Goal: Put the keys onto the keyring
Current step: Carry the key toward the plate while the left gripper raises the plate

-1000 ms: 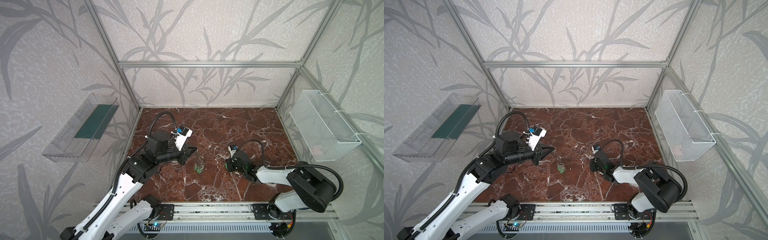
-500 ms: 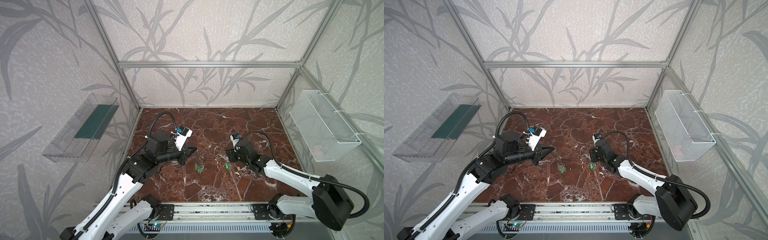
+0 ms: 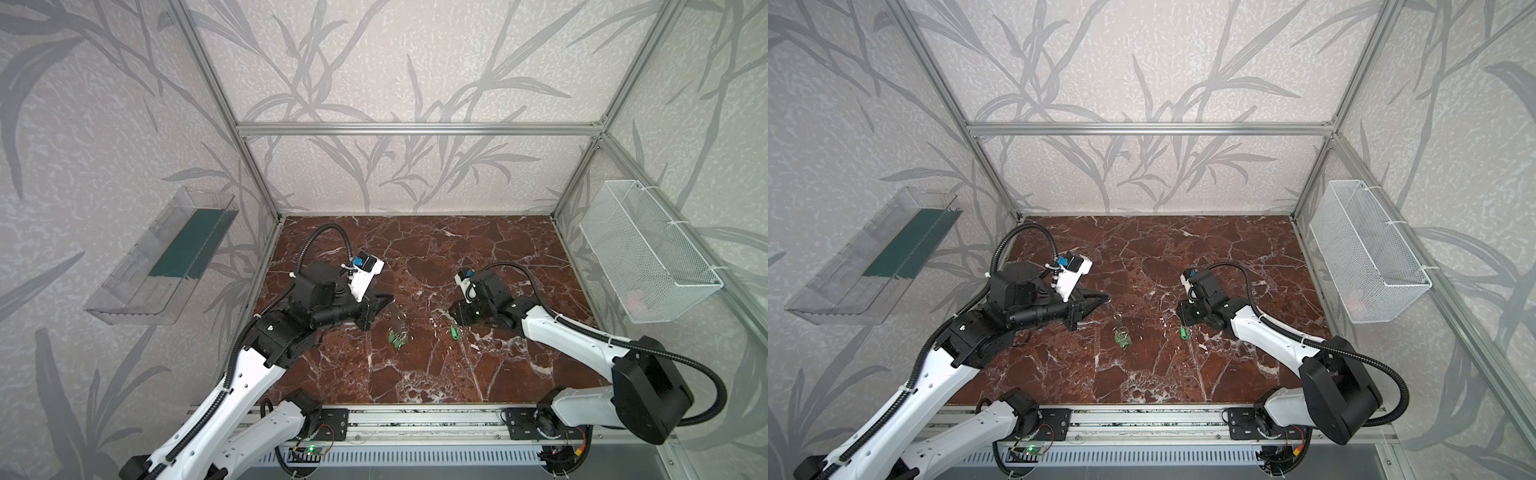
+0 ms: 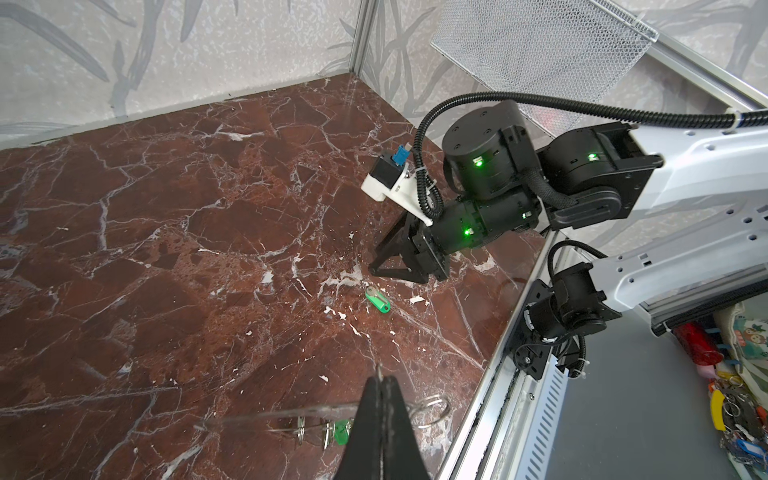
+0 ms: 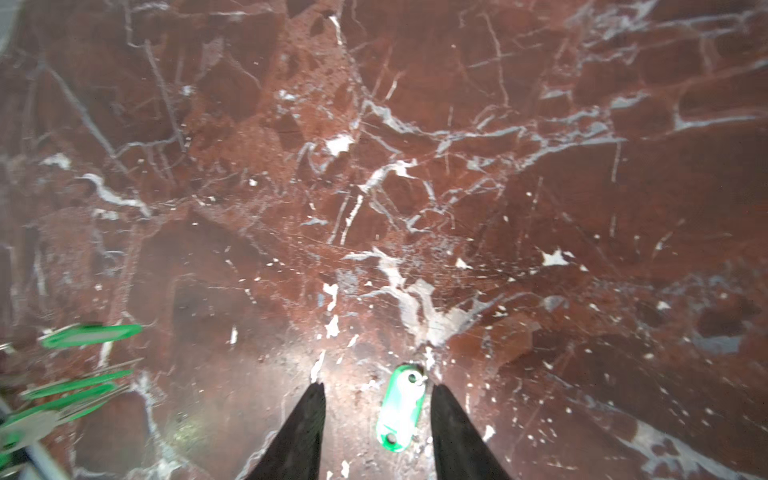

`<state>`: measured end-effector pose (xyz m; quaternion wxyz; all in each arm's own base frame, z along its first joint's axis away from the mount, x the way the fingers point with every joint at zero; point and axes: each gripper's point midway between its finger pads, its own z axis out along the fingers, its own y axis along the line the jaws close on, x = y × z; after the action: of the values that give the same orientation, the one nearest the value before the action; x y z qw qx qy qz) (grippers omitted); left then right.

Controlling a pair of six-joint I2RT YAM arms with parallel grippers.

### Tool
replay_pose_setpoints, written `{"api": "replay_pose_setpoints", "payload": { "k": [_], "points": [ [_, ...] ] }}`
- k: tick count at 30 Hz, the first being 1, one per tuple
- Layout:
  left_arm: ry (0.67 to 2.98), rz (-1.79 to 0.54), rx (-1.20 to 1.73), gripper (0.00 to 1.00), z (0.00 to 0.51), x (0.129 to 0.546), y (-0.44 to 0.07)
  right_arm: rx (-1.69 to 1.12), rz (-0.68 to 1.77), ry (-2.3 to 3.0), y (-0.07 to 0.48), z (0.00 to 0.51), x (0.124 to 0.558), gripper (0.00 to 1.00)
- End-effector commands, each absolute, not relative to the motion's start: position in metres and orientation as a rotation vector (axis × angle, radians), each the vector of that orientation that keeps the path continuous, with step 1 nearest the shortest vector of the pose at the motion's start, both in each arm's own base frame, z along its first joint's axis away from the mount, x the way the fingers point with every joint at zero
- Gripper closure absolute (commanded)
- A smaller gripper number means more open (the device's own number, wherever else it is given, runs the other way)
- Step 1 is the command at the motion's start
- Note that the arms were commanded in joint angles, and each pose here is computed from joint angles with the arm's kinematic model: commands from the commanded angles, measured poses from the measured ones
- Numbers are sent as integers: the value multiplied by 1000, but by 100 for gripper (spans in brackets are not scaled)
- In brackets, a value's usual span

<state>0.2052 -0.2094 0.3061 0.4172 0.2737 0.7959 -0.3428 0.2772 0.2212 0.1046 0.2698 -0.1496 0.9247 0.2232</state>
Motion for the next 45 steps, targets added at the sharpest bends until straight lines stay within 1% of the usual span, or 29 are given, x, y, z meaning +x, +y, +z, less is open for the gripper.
{"api": "replay_pose_setpoints", "payload": {
  "k": [1, 4, 10, 13, 17, 20, 23, 25, 28, 42, 45],
  "points": [
    [1929, -844, 668, 100, 317, 214, -210, -500, 795, 2283, 253, 169, 273, 57],
    [1912, -865, 658, 100, 320, 217, -213, -580, 852, 2093, 270, 211, 262, 56],
    [1880, -928, 667, 100, 325, 215, -221, -648, 1125, 1801, 293, 280, 237, 59],
    [1844, -967, 649, 100, 333, 215, -224, -672, 1244, 1702, 301, 302, 227, 60],
    [1785, -1027, 644, 100, 347, 214, -230, -694, 1363, 1606, 311, 320, 220, 67],
    [1771, -1067, 641, 100, 351, 215, -234, -733, 1461, 1532, 319, 335, 212, 70],
    [1772, -1096, 645, 100, 352, 215, -239, -750, 1513, 1509, 325, 341, 211, 70],
    [1776, -1108, 652, 100, 352, 214, -241, -753, 1517, 1513, 327, 340, 213, 75],
    [1782, -1113, 656, 100, 352, 213, -243, -754, 1536, 1506, 329, 341, 213, 77],
    [1786, -1115, 676, 100, 351, 208, -244, -802, 1581, 1512, 348, 341, 208, 82],
    [1785, -1114, 680, 100, 352, 207, -244, -807, 1580, 1522, 351, 338, 208, 88]
  ]
}}
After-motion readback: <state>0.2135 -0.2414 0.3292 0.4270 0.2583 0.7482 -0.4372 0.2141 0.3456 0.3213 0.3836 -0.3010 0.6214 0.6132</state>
